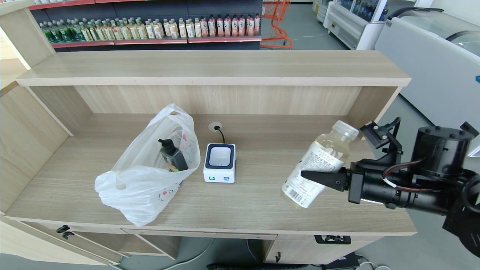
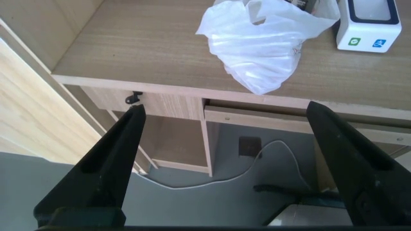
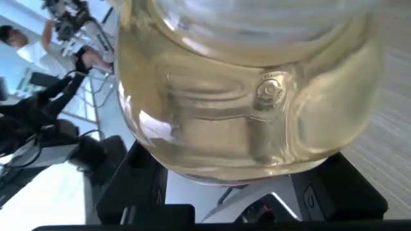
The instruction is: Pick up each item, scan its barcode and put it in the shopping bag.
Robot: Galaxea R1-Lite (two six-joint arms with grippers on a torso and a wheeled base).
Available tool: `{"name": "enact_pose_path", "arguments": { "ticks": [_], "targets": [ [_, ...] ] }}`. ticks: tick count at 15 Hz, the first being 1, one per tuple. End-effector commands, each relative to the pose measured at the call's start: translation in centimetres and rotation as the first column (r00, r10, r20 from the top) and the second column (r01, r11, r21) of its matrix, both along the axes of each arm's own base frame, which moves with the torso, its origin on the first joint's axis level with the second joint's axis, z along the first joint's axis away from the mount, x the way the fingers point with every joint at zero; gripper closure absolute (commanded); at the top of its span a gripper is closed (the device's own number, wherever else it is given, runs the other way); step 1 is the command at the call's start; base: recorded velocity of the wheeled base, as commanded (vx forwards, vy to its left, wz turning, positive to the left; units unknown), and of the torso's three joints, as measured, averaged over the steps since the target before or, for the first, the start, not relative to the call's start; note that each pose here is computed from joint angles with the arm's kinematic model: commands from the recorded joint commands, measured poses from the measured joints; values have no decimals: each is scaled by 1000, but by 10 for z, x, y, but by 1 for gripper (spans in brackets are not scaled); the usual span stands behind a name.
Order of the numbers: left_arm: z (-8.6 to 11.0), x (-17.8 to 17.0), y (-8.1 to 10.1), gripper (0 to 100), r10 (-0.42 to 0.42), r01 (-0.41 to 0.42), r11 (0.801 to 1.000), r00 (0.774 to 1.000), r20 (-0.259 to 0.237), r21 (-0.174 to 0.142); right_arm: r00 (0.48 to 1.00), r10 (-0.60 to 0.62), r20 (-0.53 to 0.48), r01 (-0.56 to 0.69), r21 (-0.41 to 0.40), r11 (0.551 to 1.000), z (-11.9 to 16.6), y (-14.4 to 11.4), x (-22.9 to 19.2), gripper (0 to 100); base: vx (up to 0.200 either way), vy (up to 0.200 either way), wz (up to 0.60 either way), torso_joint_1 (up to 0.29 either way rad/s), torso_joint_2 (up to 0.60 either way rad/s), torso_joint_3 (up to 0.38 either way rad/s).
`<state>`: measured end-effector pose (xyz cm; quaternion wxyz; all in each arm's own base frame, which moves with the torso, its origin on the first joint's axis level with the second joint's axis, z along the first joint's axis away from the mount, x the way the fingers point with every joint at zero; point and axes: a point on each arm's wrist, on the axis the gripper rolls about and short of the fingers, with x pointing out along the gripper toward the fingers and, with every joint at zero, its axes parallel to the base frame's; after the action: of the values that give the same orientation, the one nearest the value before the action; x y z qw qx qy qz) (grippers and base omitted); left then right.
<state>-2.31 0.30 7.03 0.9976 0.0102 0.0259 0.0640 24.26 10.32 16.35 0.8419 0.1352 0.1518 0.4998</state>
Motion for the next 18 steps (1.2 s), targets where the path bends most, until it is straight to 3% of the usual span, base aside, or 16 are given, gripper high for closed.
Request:
{"name": "enact_pose_path", "arguments": {
  "ticks": [1,4,11,18],
  "targets": [
    [0,0,0,0,0,0,1000,1000,0,0,992,112,61,-116,50,992,28,-14,-18,100,0,0,0,0,0,0],
    [0,0,0,0,0,0,1000,1000,0,0,976,188,106,-195,60,979,40,-4,-30,100,0,0,0,0,0,0],
    [0,0,0,0,0,0,1000,1000,0,0,926,366,97,-375,98,922,51,25,-67,100,0,0,0,0,0,0],
    [0,0,0,0,0,0,1000,1000,0,0,928,372,13,-372,86,924,56,24,-69,100,0,0,0,0,0,0]
  ]
}}
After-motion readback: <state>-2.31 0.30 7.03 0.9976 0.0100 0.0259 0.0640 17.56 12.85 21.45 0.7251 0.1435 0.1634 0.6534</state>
